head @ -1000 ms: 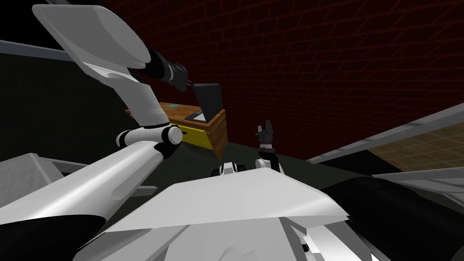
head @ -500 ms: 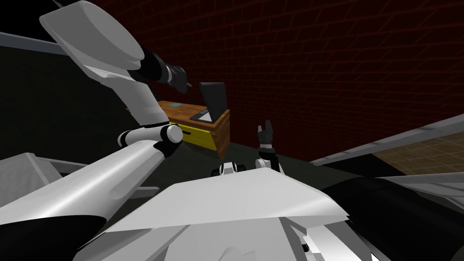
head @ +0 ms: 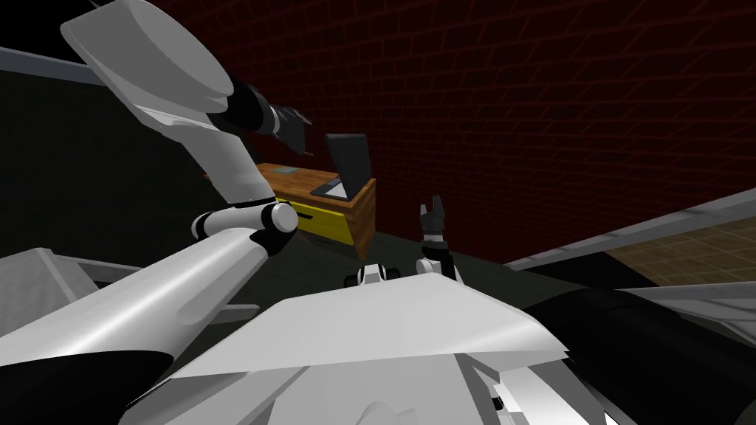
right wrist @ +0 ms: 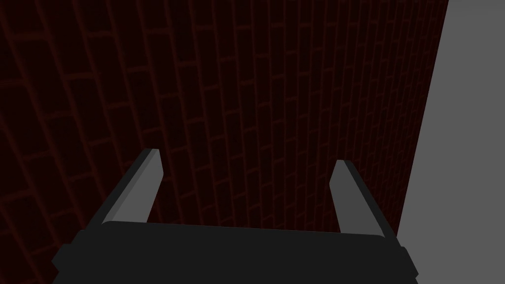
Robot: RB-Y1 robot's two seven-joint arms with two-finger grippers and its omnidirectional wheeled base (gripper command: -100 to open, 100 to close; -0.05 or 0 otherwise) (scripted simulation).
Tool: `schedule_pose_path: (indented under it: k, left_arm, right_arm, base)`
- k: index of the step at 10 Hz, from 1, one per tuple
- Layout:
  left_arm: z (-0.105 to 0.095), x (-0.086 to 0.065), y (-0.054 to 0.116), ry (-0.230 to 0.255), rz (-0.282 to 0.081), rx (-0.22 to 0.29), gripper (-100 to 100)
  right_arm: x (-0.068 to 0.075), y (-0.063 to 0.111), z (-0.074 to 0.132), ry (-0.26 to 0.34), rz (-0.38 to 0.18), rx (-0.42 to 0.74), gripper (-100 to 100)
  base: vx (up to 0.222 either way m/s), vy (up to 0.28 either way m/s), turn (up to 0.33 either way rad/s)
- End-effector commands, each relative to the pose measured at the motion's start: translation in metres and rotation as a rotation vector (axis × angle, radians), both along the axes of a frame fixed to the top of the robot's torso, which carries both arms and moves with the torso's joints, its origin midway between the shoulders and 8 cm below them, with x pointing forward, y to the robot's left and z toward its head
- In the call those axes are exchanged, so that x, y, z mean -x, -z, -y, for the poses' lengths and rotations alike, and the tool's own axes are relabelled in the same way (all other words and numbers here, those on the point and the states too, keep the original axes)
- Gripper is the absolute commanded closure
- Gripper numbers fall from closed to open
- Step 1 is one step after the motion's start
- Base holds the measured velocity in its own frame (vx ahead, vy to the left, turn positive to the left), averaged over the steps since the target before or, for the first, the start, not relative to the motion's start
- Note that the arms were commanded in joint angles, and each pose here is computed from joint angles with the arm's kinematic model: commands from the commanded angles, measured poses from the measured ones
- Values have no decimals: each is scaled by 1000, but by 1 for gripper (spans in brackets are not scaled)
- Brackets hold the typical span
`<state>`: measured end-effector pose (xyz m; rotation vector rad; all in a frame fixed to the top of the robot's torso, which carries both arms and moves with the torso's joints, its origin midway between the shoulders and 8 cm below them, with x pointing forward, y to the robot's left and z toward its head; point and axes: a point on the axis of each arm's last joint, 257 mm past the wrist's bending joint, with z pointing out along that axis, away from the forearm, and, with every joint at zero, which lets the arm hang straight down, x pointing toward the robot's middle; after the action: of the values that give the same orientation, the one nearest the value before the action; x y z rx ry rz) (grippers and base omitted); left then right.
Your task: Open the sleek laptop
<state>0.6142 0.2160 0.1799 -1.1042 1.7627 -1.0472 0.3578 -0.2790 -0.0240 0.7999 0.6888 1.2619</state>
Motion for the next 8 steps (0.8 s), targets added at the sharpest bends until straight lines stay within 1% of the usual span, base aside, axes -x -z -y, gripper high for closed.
schedule_pose_path:
  k: [1, 3, 4, 5, 6, 7, 8]
  left_arm:
    - [4, 3, -5, 4, 35, -96, -100]
    - [7, 5, -9, 7, 61, -168, -100]
    - [6, 4, -7, 5, 52, -143, -100]
    - [6, 5, -7, 6, 54, -149, -100]
    - [6, 4, -7, 7, 54, -148, 100]
    - [5, 3, -2, 6, 26, -86, 100]
    - [5, 2, 0, 7, 13, -55, 100]
  right_arm:
    - [0, 0, 0, 0, 0, 0, 0]
    - [0, 0, 0, 0, 0, 0, 0]
    - [0, 0, 0, 0, 0, 0, 0]
    - [0, 0, 0, 0, 0, 0, 0]
    - [0, 0, 0, 0, 0, 0, 0]
    - [0, 0, 0, 0, 0, 0, 0]
    - [0, 0, 0, 0, 0, 0, 0]
  base:
    - [-35, -139, -6]
    - [-37, -114, -3]
    - [-18, -50, 0]
    - [-4, -12, -2]
    - [0, 0, 0]
    - [29, 61, 1]
    - [43, 115, -7]
